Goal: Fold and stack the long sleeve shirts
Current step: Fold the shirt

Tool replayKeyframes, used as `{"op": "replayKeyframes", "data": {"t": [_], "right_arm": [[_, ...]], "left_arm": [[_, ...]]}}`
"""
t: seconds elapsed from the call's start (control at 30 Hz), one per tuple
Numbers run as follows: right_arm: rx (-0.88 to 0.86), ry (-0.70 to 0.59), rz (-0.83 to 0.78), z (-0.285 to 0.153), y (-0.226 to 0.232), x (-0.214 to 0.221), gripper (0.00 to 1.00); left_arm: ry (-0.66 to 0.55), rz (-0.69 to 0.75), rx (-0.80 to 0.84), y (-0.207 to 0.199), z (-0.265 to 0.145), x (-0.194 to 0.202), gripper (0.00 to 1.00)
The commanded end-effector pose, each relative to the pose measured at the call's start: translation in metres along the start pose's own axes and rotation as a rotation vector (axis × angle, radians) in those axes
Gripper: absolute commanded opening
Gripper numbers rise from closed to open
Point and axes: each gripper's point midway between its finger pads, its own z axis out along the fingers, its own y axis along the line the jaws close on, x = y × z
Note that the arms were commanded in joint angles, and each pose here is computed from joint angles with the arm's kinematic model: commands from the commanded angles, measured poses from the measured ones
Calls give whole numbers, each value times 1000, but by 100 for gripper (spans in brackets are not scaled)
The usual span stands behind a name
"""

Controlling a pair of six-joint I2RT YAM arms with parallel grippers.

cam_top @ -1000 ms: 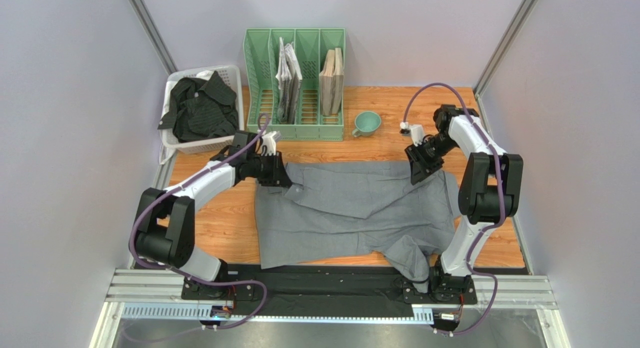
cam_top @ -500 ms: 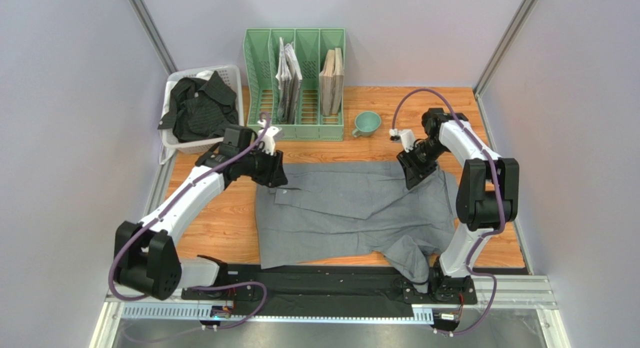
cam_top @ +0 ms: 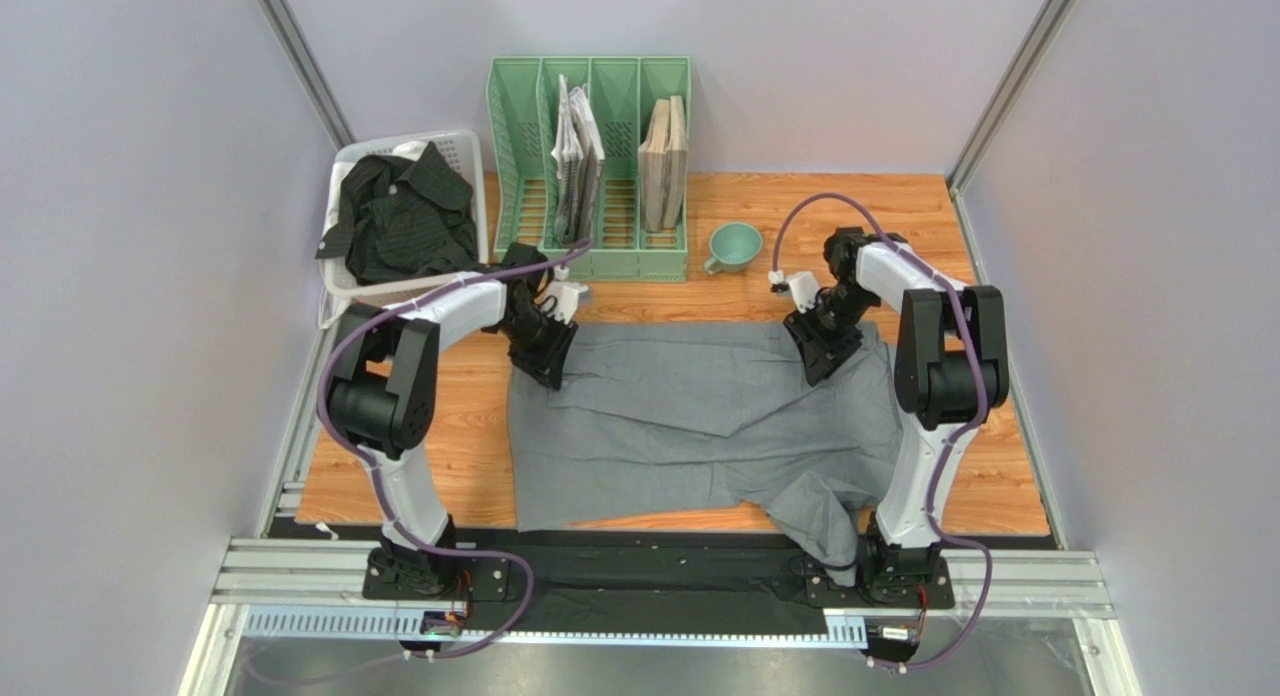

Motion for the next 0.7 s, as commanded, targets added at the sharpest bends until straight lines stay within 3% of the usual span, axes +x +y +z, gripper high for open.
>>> {"op": "replayKeyframes", "data": {"t": [0.0, 0.1, 0.17, 0.27, 0.3, 0.33, 0.37, 0.43, 0.5, 0.67], "right_arm": [[79, -74, 9, 7, -27, -47, 45], [107, -124, -1, -14, -37, -75, 50], [86, -121, -32, -36, -29, -69, 55], [22, -190, -145, -91, 6, -43, 79], [-9, -208, -183, -101, 19, -33, 89], [-69, -152, -198, -97, 40, -4, 91], [-12, -204, -282, -123, 42, 14, 91], [-78, -141, -331, -115, 69, 62, 91], [-39, -137, -464, -122, 85, 93, 89], [-53, -87, -630, -88, 115, 149, 88]], "left_arm": [[-37, 66, -115, 42, -16, -32, 34], [-43, 78, -114, 51, -21, -43, 34], [-106, 138, -69, 37, -37, -52, 37], [-210, 276, 78, -9, -70, -47, 45], [-189, 301, 128, -24, -72, -29, 47], [-238, 386, 180, -48, -90, -26, 58], [-209, 436, 203, -58, -89, -6, 59], [-234, 555, 217, -86, -100, 8, 61], [-225, 624, 251, -105, -94, 28, 62], [-216, 651, 307, -119, -90, 54, 63]]}}
